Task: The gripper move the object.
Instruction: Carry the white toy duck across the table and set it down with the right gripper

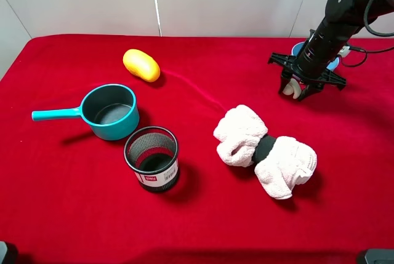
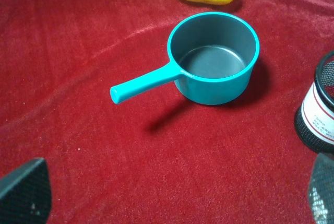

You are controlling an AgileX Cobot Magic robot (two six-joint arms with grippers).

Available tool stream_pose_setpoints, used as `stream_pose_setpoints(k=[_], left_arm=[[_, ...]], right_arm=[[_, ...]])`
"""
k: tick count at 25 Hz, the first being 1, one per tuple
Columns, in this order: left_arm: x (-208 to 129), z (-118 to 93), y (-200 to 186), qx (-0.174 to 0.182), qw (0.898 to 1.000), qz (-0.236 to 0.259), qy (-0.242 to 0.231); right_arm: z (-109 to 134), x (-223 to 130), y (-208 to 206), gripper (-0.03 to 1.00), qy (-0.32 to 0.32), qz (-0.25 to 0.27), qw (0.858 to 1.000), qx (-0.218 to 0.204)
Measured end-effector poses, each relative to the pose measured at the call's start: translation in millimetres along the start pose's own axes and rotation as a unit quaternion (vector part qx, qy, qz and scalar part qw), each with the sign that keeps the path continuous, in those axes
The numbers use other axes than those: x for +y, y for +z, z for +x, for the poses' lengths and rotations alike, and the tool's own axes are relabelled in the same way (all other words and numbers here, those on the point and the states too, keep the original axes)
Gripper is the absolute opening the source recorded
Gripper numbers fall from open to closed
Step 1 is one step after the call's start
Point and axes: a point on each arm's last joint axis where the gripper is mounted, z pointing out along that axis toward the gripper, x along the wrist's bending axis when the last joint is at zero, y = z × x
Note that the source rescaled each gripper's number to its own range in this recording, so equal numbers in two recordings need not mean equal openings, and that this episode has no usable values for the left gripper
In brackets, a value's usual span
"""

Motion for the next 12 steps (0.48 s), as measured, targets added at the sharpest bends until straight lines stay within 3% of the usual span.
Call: stream_pose_setpoints(k=[12], left_arm=[[0, 0, 0, 0.0, 1.0, 0.0, 0.0]], right_arm=[[1, -2, -13, 0.16, -0.003, 0.003, 1.0, 0.002]])
